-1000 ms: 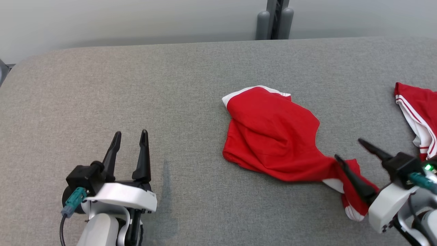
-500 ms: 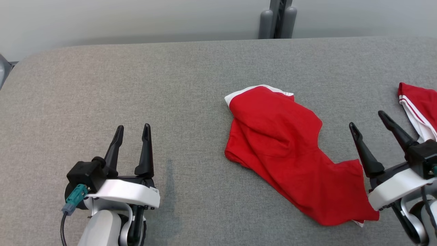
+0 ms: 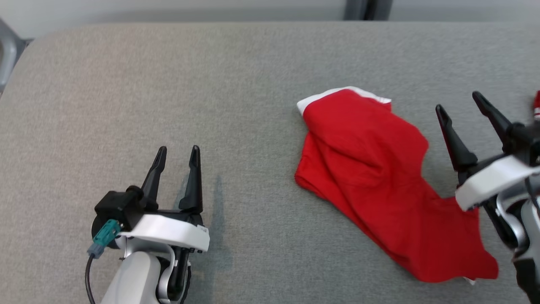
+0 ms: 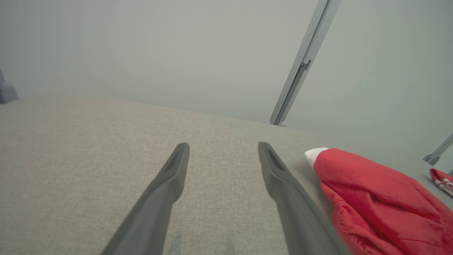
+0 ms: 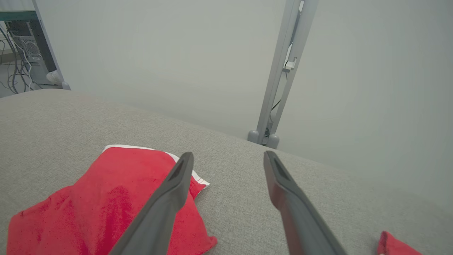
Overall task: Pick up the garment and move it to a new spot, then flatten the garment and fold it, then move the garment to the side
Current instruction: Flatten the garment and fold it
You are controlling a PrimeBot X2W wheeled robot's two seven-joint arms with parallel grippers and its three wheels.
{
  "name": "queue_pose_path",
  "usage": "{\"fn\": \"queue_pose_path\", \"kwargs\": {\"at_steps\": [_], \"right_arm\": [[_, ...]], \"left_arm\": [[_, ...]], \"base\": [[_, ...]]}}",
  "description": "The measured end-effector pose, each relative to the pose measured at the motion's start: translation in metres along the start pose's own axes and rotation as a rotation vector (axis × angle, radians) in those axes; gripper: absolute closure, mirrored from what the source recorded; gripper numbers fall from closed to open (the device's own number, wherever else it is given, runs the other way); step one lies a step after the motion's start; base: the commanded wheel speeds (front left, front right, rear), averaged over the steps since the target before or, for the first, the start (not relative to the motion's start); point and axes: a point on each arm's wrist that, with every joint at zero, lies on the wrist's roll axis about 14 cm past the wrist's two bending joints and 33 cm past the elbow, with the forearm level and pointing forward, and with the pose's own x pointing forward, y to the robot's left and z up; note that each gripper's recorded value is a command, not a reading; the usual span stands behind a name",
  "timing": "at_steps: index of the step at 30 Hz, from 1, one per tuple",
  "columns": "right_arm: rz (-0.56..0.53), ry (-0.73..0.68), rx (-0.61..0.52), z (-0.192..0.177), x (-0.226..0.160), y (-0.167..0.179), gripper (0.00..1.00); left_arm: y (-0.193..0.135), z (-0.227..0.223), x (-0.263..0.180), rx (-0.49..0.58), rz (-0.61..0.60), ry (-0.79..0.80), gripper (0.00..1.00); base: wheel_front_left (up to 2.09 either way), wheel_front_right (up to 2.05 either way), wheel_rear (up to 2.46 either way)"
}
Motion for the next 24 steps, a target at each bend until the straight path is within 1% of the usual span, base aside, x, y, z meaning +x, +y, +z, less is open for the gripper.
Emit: {"fn": "queue_pose_path", "kwargs": {"at_steps": [2, 4, 6, 8, 11, 15, 19, 24], "right_arm": [[0.013, 0.037, 0.044, -0.01, 0.015, 0.0, 0.0], [0.025, 0.093, 0.021, -0.023, 0.028, -0.006, 0.0], [0.019, 0.137, 0.054, -0.035, 0.041, -0.013, 0.0], [0.034, 0.203, 0.088, -0.052, 0.053, -0.011, 0.0], [0.089, 0.296, 0.083, -0.075, 0.065, 0.0, 0.0], [0.151, 0.331, 0.115, -0.084, 0.081, 0.015, 0.0], [0.207, 0.351, 0.131, -0.089, 0.089, 0.029, 0.0], [0.226, 0.407, 0.12, -0.102, 0.09, 0.03, 0.0]], "left_arm": [[0.002, -0.005, 0.003, 0.0, 0.006, 0.013, 0.0], [0.003, -0.011, 0.005, 0.006, 0.005, 0.03, 0.0], [0.005, -0.014, 0.006, 0.006, 0.012, 0.04, 0.0], [0.01, -0.016, 0.006, 0.006, 0.029, 0.046, 0.0], [0.021, -0.018, 0.003, 0.01, 0.058, 0.056, 0.0], [0.034, -0.019, -0.004, 0.009, 0.105, 0.065, 0.0], [0.042, -0.019, -0.008, 0.013, 0.134, 0.069, 0.0], [0.046, -0.019, -0.011, 0.015, 0.148, 0.071, 0.0]], "base": [[0.0, 0.0, 0.0], [0.0, 0.0, 0.0], [0.0, 0.0, 0.0], [0.0, 0.0, 0.0], [0.0, 0.0, 0.0], [0.0, 0.0, 0.0], [0.0, 0.0, 0.0], [0.0, 0.0, 0.0]]}}
